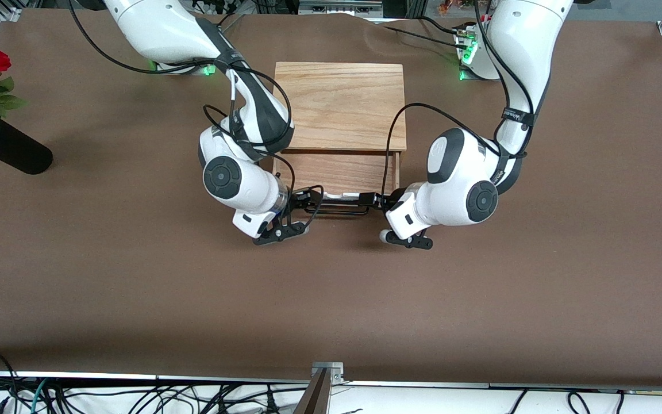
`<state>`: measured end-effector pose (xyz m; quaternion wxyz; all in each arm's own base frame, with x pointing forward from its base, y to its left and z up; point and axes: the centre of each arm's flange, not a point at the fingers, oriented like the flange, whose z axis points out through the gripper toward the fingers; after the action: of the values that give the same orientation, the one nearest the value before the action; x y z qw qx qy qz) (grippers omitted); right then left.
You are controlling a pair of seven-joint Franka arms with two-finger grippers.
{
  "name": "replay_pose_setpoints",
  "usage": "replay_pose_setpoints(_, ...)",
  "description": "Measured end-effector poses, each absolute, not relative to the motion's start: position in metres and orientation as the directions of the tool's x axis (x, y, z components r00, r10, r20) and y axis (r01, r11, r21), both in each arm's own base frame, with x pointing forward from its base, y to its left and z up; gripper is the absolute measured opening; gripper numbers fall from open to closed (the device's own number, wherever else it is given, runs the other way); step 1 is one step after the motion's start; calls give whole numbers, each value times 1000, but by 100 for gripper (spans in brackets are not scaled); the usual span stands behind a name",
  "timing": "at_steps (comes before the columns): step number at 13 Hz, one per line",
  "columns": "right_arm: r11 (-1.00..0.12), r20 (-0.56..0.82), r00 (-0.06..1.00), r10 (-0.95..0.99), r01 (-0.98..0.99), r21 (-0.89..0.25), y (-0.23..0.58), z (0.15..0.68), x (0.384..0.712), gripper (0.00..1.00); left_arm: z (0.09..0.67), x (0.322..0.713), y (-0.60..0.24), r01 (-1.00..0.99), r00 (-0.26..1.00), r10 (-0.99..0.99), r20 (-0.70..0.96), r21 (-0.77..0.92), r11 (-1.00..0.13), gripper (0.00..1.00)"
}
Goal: Close drawer with both arms simultaneously
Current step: 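Push the drawer front into the box with both grippers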
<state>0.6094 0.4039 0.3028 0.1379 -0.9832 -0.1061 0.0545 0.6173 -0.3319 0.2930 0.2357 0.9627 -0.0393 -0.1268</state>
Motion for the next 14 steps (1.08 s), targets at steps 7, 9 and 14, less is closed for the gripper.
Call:
replay_pose_setpoints(7,-939,-144,956,257,211,-270,412,303,597,100,287,599,-328,3,953,-137,-271,458,-889,100)
replay_pose_setpoints(9,-938,-184,944,275,221,-267,416,301,589,100,283,589,-327,6,941,-148,-304,453,-892,100)
replay_pose_setpoints(14,-932,-293,899,326,253,-261,429,296,563,100,278,561,-323,11,892,-190,-410,440,-898,100)
